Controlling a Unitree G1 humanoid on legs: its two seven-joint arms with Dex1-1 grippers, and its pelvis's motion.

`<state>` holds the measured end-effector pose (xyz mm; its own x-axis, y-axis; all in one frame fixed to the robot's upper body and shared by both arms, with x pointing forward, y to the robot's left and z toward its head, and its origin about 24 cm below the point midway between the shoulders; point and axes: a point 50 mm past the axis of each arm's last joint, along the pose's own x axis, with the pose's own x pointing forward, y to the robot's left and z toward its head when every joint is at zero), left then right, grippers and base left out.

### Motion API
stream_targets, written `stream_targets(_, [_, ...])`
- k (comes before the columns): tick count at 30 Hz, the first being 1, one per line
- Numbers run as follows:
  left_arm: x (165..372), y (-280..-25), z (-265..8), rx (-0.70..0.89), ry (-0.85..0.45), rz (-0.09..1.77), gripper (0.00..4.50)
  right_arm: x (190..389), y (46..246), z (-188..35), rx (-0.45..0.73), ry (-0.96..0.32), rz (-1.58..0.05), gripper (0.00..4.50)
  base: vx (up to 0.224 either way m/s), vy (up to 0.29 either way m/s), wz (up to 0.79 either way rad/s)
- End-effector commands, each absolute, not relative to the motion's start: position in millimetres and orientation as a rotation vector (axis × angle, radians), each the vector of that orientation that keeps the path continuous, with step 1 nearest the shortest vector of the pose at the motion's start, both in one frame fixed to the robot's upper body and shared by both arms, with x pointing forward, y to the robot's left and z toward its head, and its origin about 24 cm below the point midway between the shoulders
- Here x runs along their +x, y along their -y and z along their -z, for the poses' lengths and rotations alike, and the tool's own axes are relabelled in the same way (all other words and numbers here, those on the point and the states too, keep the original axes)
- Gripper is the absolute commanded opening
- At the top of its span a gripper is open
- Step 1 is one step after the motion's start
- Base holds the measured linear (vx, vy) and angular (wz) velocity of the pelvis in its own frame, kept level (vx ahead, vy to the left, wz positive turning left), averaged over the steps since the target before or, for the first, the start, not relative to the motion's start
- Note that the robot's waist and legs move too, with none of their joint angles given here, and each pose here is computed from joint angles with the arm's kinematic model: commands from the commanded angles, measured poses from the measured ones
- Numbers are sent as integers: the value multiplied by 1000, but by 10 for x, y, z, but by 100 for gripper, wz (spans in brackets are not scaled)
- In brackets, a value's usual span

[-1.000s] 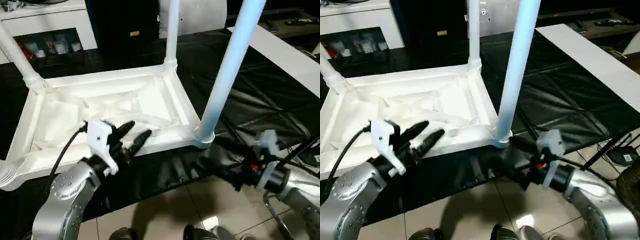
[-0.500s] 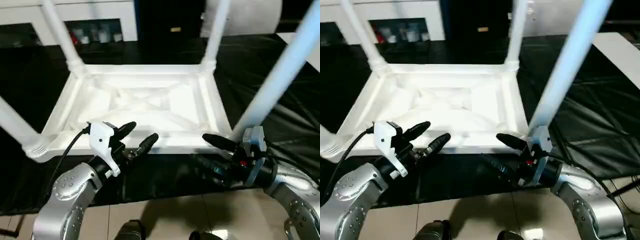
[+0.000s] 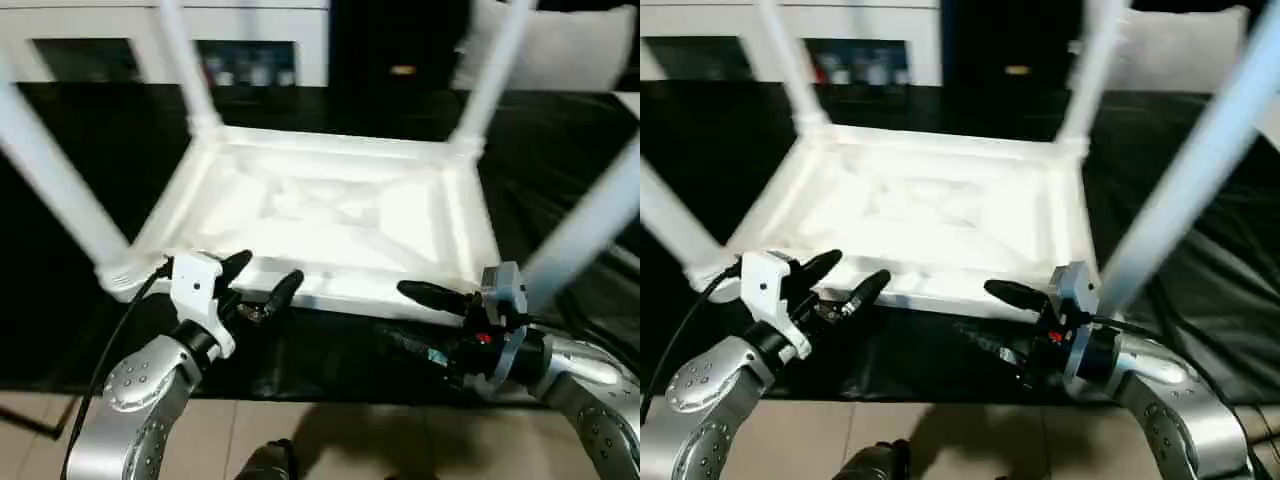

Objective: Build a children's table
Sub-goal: Rotate table base

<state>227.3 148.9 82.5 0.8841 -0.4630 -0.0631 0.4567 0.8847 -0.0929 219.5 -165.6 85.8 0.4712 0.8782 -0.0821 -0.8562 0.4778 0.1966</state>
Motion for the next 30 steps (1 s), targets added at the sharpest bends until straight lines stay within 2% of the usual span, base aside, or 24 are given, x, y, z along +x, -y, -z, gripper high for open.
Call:
stream_targets(1, [2261,-1526,-824,-67,-67,422,440,2234,1652,-811,131,-198,-1018,450,43,-10,27])
stream_targets(12, [2239,-1505,-818,-82,-61,438,440,2203,1577,-830,134,-177,-1079,450,31,11,-1])
stream_targets(21, [2232,-1494,-811,-86,-57,440,440,2224,1645,-788,121,-212,-1049,450,154,32,37])
stream_targets(30, [2215,-1491,-823,-92,-53,461,440,2208,1650,-775,122,-227,-1057,450,24,-31,-2])
